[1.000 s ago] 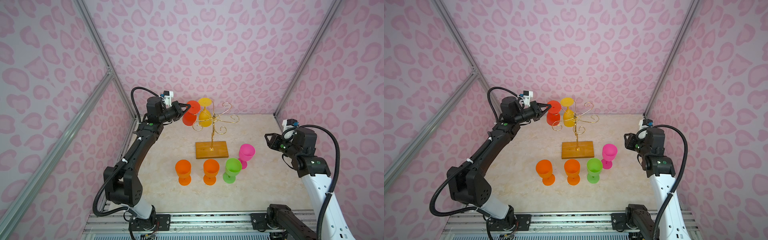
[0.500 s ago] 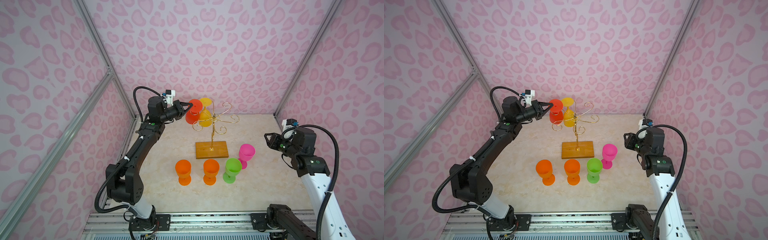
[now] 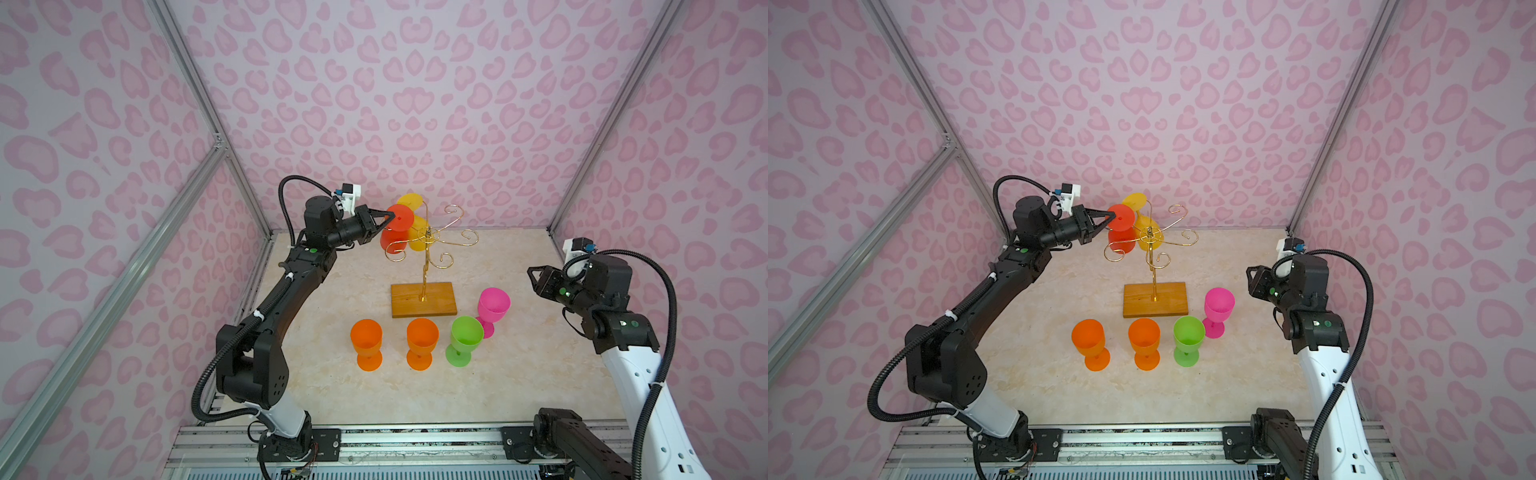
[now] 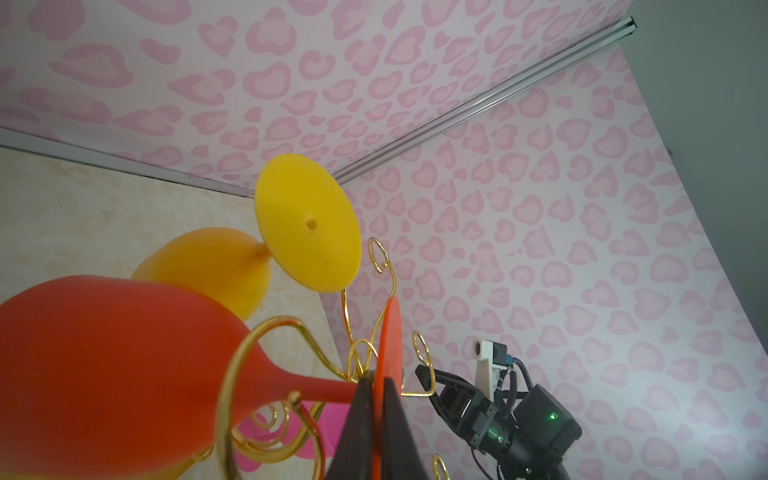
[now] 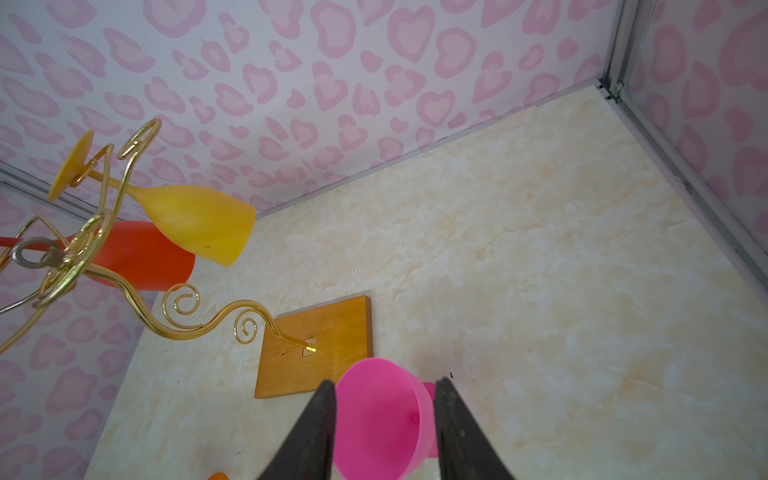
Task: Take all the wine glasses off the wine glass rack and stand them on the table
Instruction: 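Lift the red glass up and off its hook with the left gripper, then raise the red glass toward the right gripper while the right gripper grasps its bowl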
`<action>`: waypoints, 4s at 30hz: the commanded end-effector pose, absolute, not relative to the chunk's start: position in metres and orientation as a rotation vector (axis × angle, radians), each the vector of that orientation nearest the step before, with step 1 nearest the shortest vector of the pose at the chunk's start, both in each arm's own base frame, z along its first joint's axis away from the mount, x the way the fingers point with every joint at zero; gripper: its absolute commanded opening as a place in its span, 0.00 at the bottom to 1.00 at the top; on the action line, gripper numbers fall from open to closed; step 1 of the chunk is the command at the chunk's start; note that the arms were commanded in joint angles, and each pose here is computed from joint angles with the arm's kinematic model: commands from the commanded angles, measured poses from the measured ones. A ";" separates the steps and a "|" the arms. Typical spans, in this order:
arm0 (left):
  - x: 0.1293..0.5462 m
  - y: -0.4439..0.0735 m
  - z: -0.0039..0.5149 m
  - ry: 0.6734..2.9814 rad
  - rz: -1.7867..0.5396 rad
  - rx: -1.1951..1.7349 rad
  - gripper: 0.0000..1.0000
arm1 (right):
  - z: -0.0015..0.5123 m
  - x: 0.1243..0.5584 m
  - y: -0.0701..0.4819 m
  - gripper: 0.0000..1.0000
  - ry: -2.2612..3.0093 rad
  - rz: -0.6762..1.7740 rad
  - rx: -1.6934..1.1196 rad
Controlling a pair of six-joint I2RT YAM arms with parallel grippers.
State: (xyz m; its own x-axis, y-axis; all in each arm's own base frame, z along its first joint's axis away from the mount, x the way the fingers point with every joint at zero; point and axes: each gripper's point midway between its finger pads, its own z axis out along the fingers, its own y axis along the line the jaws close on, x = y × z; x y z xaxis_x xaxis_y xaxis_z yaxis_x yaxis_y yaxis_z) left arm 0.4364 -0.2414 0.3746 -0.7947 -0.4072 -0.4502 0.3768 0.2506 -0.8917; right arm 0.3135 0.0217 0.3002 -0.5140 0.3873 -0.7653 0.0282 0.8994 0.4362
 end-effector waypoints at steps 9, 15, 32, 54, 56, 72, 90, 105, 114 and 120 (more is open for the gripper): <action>0.418 -0.241 0.385 1.864 -1.607 0.047 0.02 | 0.303 0.317 0.023 0.40 2.054 0.474 0.298; 0.411 -0.239 0.385 1.870 -1.603 0.050 0.02 | 0.303 0.316 0.023 0.40 2.056 0.473 0.300; 0.381 -0.225 0.384 1.903 -1.571 0.032 0.02 | 0.306 0.314 0.024 0.40 2.049 0.479 0.298; 0.295 -0.170 0.485 1.719 -1.375 0.112 0.02 | 0.353 0.321 0.057 0.39 1.851 0.756 0.200; 0.284 -0.168 0.505 1.657 -1.376 0.135 0.02 | 0.366 0.321 0.069 0.40 1.795 0.837 0.171; 0.234 -0.212 0.583 1.329 -1.716 0.374 0.02 | 0.440 0.314 0.166 0.47 1.521 1.148 -0.147; 0.244 -0.261 0.575 1.198 -2.183 0.411 0.02 | 0.468 0.307 0.190 0.50 1.241 1.457 -0.249; 0.260 -0.277 0.560 1.148 -2.379 0.357 0.02 | 0.479 0.297 0.197 0.49 1.151 1.554 -0.294; 0.270 -0.277 0.557 1.091 -2.493 0.312 0.02 | 0.483 0.281 0.203 0.36 1.102 1.584 -0.364; 0.275 -0.276 0.557 1.044 -2.561 0.288 0.02 | 0.486 0.274 0.202 0.26 1.053 1.618 -0.385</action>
